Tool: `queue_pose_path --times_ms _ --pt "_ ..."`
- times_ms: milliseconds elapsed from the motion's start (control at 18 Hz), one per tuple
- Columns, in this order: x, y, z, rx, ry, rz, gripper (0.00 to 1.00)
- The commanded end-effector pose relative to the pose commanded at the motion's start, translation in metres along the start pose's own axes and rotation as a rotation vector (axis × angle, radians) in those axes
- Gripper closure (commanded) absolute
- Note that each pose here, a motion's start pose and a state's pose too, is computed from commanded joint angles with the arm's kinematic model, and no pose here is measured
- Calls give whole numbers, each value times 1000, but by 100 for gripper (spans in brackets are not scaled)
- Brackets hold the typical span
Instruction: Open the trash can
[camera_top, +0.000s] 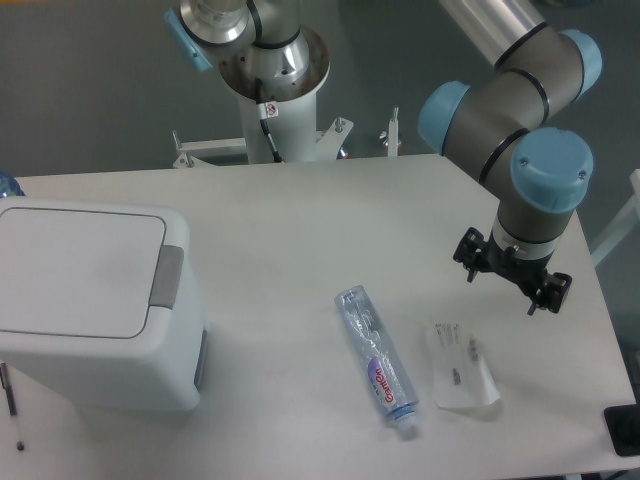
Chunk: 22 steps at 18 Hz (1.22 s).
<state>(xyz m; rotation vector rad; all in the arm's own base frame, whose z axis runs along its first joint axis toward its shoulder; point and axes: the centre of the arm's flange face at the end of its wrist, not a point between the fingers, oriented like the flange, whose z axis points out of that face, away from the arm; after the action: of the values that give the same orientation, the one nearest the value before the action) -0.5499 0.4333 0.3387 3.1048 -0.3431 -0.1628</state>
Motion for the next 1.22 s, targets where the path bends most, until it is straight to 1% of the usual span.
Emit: queue_pose_path --times_ms 389,556,667,722,889,944,1111,1167,1222 --pt "1 -1 -6 5 -7 3 0" --pt "5 -2 -3 1 22 7 0" --pt "12 -12 -1 17 37 6 0" --pt "14 -16 1 33 47 -16 0" --pt "25 -32 -5 64 54 -134 0" --pt "27 -35 -7 85 64 -197 0" --pt "32 -46 -18 187 101 -292 0" --pt "34 -49 -18 213 120 -338 0" --pt "34 -50 -17 221 120 -383 0"
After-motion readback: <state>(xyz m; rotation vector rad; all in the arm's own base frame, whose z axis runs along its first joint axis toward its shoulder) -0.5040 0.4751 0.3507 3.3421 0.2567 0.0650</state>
